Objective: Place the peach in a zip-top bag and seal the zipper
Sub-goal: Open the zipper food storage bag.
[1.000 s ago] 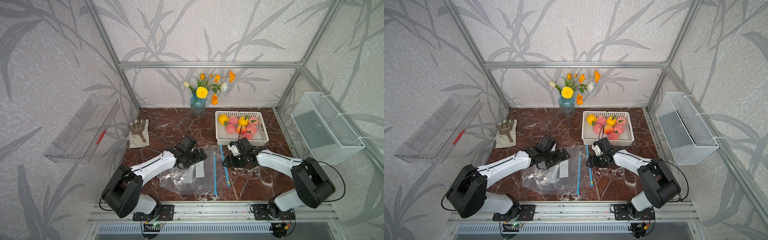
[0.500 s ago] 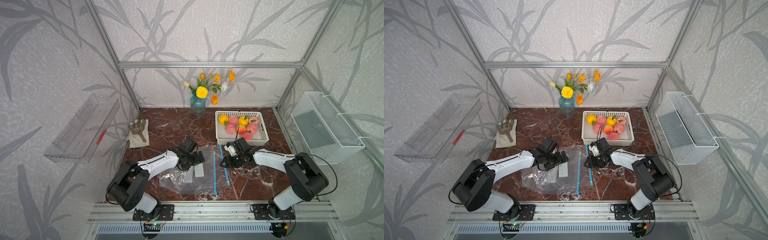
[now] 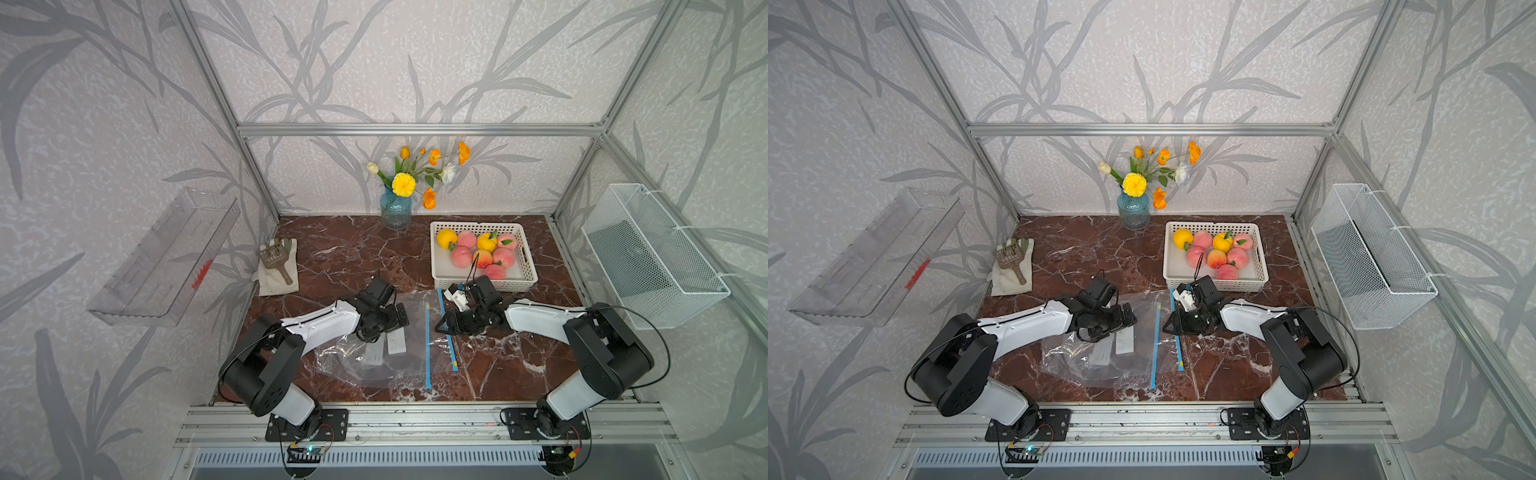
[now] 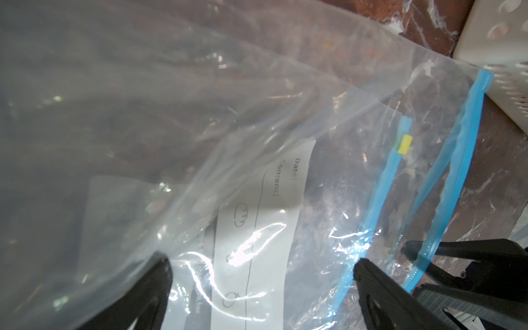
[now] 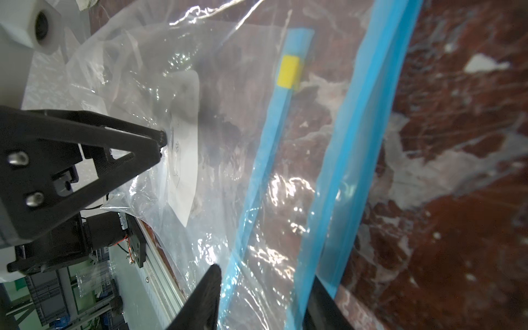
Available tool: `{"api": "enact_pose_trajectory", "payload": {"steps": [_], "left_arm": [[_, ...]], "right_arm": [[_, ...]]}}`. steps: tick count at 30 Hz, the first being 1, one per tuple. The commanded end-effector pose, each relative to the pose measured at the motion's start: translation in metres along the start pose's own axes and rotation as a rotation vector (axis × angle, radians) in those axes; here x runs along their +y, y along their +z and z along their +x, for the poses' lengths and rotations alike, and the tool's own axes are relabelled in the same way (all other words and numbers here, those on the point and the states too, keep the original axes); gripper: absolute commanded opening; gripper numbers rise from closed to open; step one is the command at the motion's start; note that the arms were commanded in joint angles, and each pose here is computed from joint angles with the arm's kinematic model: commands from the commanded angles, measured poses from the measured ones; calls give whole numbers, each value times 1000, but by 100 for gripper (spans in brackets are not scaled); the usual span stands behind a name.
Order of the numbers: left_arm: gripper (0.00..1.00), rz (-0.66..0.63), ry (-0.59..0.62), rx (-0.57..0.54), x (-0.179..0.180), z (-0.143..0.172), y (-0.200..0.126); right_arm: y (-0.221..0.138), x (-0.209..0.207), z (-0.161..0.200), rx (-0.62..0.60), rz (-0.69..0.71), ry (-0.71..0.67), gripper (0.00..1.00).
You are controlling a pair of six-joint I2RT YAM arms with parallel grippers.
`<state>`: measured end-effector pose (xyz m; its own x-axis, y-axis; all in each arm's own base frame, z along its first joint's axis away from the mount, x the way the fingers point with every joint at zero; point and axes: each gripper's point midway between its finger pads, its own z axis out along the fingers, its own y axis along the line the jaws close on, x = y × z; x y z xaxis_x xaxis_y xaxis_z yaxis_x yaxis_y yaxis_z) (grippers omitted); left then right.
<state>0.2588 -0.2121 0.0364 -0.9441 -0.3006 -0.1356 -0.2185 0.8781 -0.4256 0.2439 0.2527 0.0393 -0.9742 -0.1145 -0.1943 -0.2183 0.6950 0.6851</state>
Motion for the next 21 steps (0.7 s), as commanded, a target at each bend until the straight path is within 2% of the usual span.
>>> {"api": "enact_pose_trajectory", "payload": {"steps": [1, 2, 11, 14, 17, 19, 21], "left_arm": [[99, -73, 1, 26, 23, 10, 11], [99, -75, 7, 28, 23, 10, 12], [99, -95, 33, 32, 28, 11, 13], [99, -91, 42, 30, 27, 11, 12], [99, -83, 51, 22, 25, 10, 9], [99, -73, 59, 7, 23, 8, 4], [99, -58, 62, -19, 20, 5, -4]], "right_arm": [[6, 4, -11, -19, -19, 7, 43], [8, 4, -16, -22, -16, 5, 40], [12, 18, -43, -75, 10, -37, 39], [13, 17, -46, -92, 32, -43, 36], [12, 17, -49, -108, 51, -53, 26], [10, 20, -50, -114, 61, -62, 14], [8, 24, -49, -120, 73, -71, 8]]}}
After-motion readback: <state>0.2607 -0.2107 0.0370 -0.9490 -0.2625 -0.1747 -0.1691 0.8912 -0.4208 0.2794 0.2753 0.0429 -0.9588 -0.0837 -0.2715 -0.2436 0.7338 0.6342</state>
